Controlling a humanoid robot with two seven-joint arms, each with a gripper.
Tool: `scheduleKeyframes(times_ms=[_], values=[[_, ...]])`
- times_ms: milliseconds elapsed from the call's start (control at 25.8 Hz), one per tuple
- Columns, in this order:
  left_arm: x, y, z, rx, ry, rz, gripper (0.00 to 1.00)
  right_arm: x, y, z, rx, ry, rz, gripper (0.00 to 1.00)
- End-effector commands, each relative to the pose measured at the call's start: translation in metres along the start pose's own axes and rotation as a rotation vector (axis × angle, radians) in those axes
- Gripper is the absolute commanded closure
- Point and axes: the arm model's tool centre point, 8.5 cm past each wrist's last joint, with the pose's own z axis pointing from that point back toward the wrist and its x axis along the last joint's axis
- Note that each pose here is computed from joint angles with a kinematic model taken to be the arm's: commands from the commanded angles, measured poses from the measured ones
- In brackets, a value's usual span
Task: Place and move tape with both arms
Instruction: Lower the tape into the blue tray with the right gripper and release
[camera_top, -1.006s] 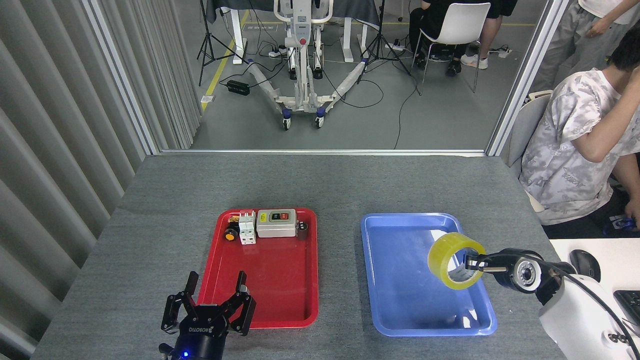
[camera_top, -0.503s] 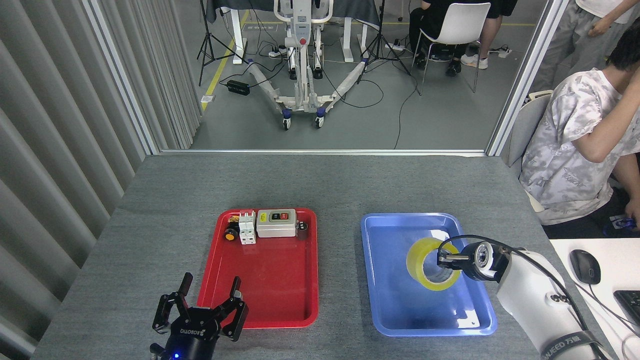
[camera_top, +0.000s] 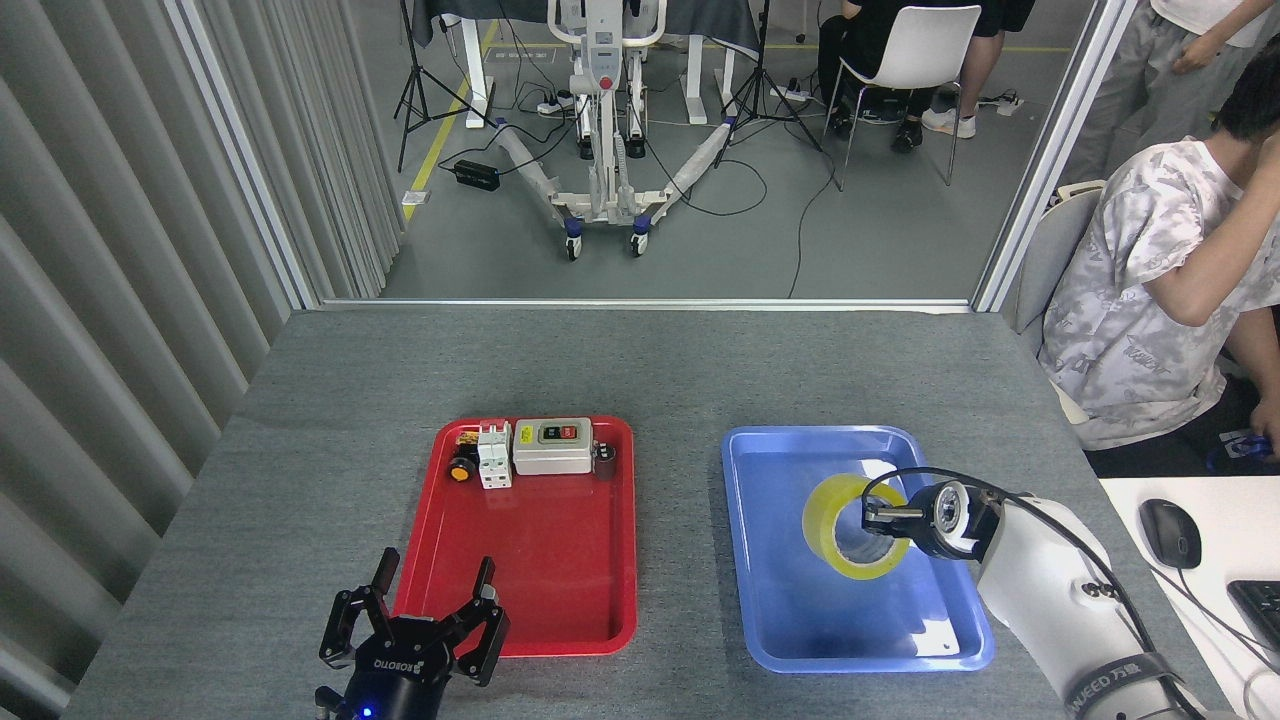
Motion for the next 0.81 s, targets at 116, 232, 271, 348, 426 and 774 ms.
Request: scheduleKeyframes(times_ms=[116,232,271,348,426,774], values=[[-0.0003,-0.0059,0.0000,-0.016,-0.010,-0.005,0.00,0.0015,0.0032,-0.0020,0.004,-0.002,-0.001,0.76],[-0.0004,-0.0060,-0.0004,-0.016,-0.010,-0.005,0.00,0.0013,0.0039,-0.0023,0.004,-0.002,-0.001,0.74],[-0.0004,-0.0061,-0.0004,-0.018,-0.010,-0.005,0.00,0.0011,0.0047,-0.0027,0.006,-0.002,-0.001,0.73],[0.0001,-0.0060,-0.0005,-0.016,-0.009,-0.004,0.00,0.0011,0.0048,-0.0027,0.006,-0.002,-0.001,0.73],[0.0011,-0.0057,-0.0011,-0.014,-0.011,-0.002,0.00,0.0001,0.0046,-0.0025,0.005,0.001,0.000,0.73],[0.0006,-0.0063,-0.0015,-0.017,-0.007,0.000,0.00,0.0001,0.0055,-0.0030,0.006,0.001,0.003,0.66]])
